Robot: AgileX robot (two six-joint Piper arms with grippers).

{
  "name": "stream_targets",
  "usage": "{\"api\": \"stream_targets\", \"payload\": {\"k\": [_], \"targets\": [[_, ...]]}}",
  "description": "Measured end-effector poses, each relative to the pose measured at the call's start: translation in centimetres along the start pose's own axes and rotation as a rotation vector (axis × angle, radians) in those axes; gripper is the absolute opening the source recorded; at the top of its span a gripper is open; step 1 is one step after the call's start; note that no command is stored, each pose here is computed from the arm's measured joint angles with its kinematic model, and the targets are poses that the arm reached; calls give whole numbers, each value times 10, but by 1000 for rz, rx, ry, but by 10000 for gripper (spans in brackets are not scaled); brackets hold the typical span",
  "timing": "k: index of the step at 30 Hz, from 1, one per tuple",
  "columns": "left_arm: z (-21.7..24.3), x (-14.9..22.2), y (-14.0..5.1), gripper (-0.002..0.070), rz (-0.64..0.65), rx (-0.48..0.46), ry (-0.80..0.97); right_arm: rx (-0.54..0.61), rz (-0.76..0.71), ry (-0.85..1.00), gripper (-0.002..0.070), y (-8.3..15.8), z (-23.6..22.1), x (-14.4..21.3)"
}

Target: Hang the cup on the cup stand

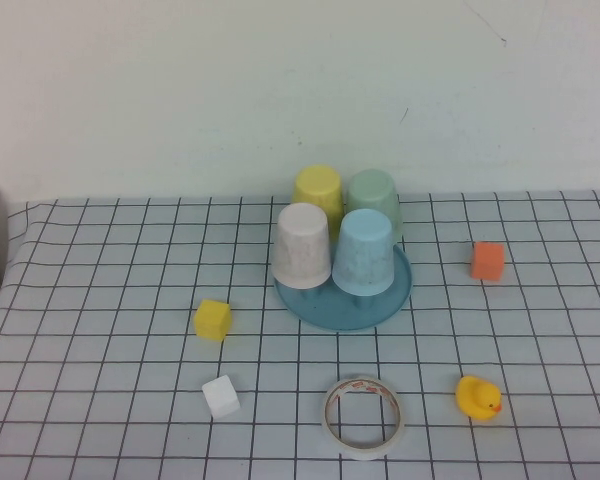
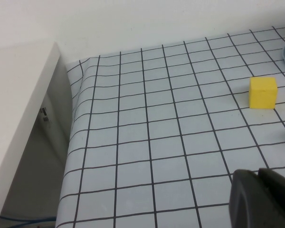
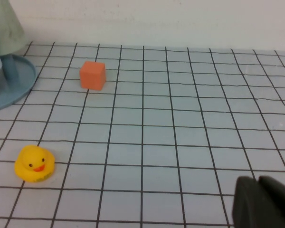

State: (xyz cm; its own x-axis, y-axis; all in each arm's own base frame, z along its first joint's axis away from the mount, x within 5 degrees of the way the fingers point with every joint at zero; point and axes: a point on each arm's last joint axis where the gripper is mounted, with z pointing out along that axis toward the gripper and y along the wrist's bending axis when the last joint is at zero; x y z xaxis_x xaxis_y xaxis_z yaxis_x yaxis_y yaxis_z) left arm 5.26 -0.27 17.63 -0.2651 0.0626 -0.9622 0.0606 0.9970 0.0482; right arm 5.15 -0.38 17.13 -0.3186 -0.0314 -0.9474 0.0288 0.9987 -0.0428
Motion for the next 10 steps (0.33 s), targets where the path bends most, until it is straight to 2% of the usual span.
{"api": "stream_targets", "payload": {"k": [10], "targets": [[0, 0, 0, -1, 0, 0, 0, 0, -4, 2, -1, 0, 0, 0]]}}
